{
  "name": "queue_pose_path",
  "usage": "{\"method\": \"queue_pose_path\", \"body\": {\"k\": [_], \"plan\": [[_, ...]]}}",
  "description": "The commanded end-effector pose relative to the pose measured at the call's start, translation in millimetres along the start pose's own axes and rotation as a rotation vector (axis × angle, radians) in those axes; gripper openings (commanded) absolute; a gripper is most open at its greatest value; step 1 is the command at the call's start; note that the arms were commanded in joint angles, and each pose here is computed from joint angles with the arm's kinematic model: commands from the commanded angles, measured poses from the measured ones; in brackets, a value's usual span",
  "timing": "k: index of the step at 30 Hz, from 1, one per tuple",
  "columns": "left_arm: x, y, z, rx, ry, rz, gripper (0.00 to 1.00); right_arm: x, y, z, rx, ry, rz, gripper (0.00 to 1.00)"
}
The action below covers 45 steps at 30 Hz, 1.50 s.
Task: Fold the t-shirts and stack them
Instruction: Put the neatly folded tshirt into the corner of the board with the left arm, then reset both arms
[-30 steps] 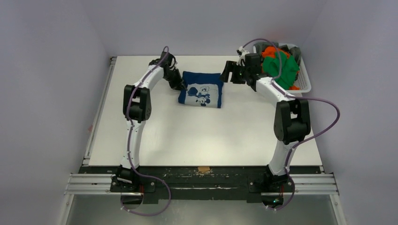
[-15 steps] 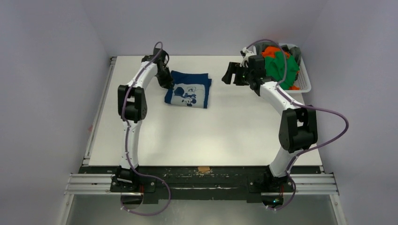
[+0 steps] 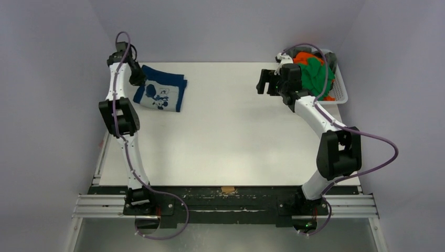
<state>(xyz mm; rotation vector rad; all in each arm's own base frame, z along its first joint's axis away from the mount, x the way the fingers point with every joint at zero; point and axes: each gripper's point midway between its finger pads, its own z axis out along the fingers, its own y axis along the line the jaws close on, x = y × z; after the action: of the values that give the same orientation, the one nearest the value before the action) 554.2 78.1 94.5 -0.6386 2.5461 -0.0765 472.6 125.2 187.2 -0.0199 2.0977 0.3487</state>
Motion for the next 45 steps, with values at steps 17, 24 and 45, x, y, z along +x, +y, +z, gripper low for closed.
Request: {"method": "queue_pose_path", "body": {"k": [17,24,45], "plan": [[-120,75,-30,-0.045,-0.373,-0.077,0.54,-30,-8,-15,0.073,-0.089,-0.021,0.87],[-125,33,-143,0.113,-0.514,-0.108,1.0,-29,-12,-25,0.097,-0.112,0.023,0.88],[186,-167,-171,0.68,-0.185,0.11,1.0,78,-56,-78,0.223,-0.2,0.191,0.94]]}}
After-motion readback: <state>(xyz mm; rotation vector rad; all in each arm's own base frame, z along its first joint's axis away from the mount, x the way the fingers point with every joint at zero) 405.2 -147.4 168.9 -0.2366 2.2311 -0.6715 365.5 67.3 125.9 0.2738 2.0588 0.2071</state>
